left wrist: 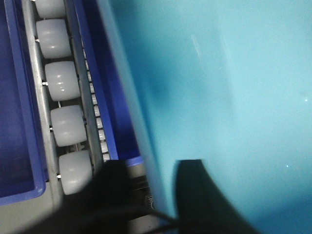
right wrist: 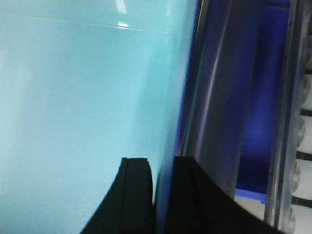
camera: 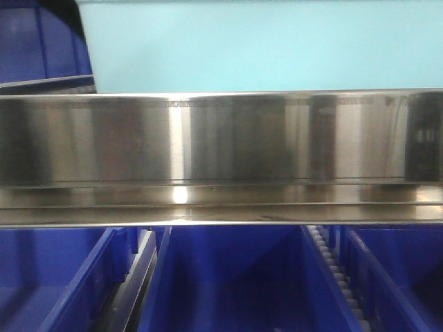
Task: Move two blue bins to right shelf middle
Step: 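Lift the teal bin upward off the shelf with both grippers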
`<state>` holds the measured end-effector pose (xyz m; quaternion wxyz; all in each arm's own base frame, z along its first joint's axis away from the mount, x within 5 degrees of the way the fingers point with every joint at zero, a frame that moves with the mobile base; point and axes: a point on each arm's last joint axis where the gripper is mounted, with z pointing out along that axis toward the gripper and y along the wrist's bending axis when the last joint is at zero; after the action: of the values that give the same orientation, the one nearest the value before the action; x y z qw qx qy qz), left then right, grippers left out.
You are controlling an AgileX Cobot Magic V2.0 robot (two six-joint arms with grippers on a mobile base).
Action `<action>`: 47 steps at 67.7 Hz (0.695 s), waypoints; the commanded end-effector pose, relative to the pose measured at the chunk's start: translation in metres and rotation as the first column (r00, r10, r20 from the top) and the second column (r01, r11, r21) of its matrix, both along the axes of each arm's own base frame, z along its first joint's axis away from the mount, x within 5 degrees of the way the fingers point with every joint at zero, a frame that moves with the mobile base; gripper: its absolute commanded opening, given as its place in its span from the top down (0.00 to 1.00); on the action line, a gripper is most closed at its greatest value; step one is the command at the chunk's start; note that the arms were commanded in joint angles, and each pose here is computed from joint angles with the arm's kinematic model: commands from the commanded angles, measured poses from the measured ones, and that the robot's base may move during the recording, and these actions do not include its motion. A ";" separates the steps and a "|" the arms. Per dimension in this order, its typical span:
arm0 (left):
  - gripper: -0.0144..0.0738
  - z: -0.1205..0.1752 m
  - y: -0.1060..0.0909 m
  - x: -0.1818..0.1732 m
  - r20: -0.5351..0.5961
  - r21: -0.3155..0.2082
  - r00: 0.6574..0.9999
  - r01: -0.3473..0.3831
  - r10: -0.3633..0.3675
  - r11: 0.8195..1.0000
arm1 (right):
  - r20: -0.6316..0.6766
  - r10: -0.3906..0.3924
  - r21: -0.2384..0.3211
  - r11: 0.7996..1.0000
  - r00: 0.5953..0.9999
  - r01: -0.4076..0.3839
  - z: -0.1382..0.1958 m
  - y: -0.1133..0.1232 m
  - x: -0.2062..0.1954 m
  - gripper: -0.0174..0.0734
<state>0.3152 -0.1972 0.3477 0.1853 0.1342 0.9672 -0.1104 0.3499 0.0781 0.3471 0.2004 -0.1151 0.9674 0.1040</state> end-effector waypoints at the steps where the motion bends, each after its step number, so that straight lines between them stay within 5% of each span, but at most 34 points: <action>1: 0.96 0.006 0.002 0.000 0.019 -0.013 1.000 -0.007 0.007 1.000 | 0.015 0.007 -0.008 1.000 1.000 -0.007 0.003 -0.001 0.001 0.98; 22: 0.96 0.015 0.004 -0.004 0.038 -0.024 0.999 -0.006 0.007 1.000 | 0.047 0.004 -0.002 1.000 0.999 -0.003 0.018 -0.003 -0.011 0.98; 36: 0.96 0.072 0.015 -0.019 0.181 -0.091 0.983 0.001 0.016 0.996 | 0.191 -0.018 0.036 0.999 0.982 0.012 0.064 -0.006 -0.033 0.98; 47: 0.96 0.122 0.025 -0.027 0.345 -0.137 0.938 0.008 0.040 0.991 | 0.288 -0.028 0.077 0.997 0.957 0.006 0.103 -0.008 -0.048 0.98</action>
<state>0.2991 -0.1817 0.4319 0.2990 0.1286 0.9366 -0.1298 0.3118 0.0736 0.4270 0.3091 -0.1042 0.9370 0.1249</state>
